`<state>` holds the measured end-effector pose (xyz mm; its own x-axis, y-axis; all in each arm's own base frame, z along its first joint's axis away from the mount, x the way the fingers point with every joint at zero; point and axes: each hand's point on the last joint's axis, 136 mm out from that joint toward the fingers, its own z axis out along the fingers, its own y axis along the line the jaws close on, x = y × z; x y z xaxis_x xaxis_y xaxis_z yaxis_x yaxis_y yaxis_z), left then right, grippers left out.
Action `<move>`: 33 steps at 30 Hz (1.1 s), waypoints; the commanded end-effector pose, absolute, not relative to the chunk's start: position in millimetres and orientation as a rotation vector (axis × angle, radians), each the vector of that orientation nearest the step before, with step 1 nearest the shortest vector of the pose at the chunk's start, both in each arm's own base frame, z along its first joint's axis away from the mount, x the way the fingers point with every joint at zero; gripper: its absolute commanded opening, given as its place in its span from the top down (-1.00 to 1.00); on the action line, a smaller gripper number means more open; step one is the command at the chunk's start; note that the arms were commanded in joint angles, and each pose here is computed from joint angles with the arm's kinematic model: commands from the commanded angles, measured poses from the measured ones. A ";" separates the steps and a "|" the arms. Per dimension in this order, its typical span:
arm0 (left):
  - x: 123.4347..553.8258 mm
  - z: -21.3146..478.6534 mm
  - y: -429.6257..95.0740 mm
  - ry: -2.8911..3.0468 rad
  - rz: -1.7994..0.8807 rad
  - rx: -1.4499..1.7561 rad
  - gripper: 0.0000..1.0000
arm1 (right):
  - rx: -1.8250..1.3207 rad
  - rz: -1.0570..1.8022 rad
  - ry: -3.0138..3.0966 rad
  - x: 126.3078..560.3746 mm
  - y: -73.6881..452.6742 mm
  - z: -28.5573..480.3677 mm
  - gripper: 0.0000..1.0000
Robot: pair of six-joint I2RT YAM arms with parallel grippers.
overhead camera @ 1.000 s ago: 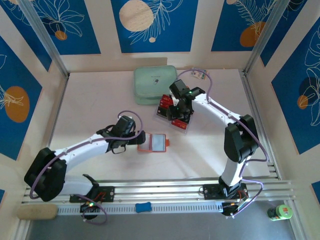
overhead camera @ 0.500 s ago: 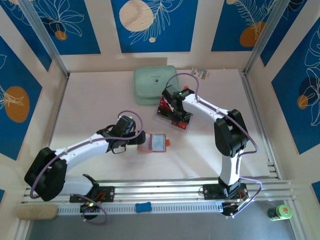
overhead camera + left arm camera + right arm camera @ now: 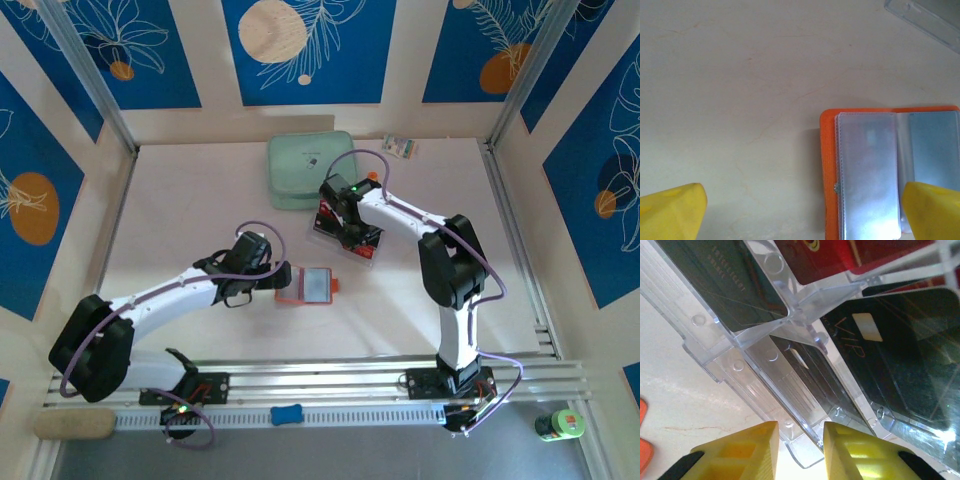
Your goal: Put the credit cards into the card holder
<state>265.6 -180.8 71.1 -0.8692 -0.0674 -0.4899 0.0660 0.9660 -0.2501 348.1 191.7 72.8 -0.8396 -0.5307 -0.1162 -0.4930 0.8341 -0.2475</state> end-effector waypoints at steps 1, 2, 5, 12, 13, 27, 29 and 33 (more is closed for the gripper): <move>266.5 71.7 -181.4 2.599 -0.375 -0.006 -0.99 | -0.832 -0.312 2.837 345.5 196.3 69.1 0.42; 266.3 71.5 -181.2 2.599 -0.374 -0.005 -0.99 | -0.835 -0.312 2.841 344.3 196.7 67.1 0.46; 266.7 71.5 -181.2 2.597 -0.374 -0.005 -0.99 | -0.846 -0.314 2.846 341.8 197.4 64.3 0.55; 266.3 70.6 -181.0 2.598 -0.373 -0.004 -0.99 | -0.877 -0.315 2.831 340.9 197.8 67.0 0.79; 266.0 70.0 -181.1 2.599 -0.374 -0.003 -0.99 | -0.895 -0.311 2.822 340.5 198.7 67.5 0.84; 267.2 79.6 -184.5 2.585 -0.398 0.016 -0.99 | -1.045 -0.280 2.667 333.3 213.2 97.7 1.00; 267.7 81.7 -185.7 2.584 -0.402 0.023 -0.99 | -1.050 -0.263 2.648 332.9 216.4 108.1 1.00; 268.9 85.7 -186.7 2.579 -0.404 0.032 -0.99 | -1.043 -0.228 2.615 332.1 221.8 128.6 1.00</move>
<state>264.3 -183.9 71.6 -0.8727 -0.0648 -0.4840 0.0757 0.9612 -0.2653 331.3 210.6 97.7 -0.7121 -0.6848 -0.1547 -0.6329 0.7216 -0.2808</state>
